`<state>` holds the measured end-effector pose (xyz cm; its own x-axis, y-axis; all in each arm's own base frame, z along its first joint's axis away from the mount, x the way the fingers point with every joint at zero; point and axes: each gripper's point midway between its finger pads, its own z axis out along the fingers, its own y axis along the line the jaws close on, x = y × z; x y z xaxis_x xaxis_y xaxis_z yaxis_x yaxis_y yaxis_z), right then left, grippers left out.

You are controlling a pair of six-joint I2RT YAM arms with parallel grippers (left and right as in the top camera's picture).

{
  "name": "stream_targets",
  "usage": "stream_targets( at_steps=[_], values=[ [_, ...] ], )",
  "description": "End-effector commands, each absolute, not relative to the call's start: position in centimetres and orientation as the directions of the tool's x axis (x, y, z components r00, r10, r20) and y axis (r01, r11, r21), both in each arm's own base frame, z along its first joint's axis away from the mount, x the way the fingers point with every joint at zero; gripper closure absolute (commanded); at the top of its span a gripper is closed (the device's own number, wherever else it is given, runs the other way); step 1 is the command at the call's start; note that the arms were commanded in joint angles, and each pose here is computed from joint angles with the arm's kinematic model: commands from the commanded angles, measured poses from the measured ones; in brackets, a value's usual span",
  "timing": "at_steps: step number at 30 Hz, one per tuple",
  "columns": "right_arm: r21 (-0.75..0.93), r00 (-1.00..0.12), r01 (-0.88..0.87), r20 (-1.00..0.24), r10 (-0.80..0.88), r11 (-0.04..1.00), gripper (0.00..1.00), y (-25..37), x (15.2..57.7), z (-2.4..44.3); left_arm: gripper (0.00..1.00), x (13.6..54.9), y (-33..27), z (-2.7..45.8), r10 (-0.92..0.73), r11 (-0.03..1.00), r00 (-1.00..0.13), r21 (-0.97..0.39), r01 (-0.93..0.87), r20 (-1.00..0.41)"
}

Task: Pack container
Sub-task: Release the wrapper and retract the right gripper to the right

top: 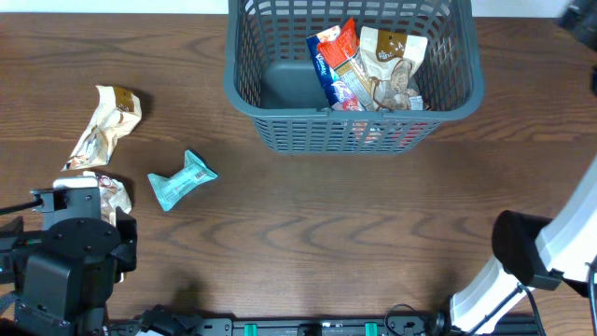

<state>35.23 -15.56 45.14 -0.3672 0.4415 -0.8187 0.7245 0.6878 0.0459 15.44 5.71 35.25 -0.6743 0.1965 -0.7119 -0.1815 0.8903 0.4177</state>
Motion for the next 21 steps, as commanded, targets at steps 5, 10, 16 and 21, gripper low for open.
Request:
stream_targets(
  at_steps=[5,10,16,21],
  values=[
    [0.082,-0.221,0.889,-0.783,0.581,0.450,0.01,-22.1,31.4,43.4,0.01,15.3,6.1,35.7,0.198,0.882,-0.669,0.428,-0.196,-0.716],
    [0.017,-0.251,0.928,-0.708,0.660,0.371,0.01,-24.9,30.3,39.6,0.01,15.3,6.1,35.7,0.198,0.882,-0.669,0.428,-0.196,-0.716],
    [-0.071,-0.332,0.930,-0.583,0.742,0.360,0.01,-25.7,30.1,34.3,0.01,15.3,6.1,35.7,0.198,0.882,-0.669,0.428,-0.196,-0.716],
    [-0.129,-0.376,0.922,-0.517,0.769,0.365,0.01,-25.9,30.3,31.1,0.01,15.3,6.1,35.7,0.198,0.882,-0.669,0.428,-0.196,-0.716]
  ],
)
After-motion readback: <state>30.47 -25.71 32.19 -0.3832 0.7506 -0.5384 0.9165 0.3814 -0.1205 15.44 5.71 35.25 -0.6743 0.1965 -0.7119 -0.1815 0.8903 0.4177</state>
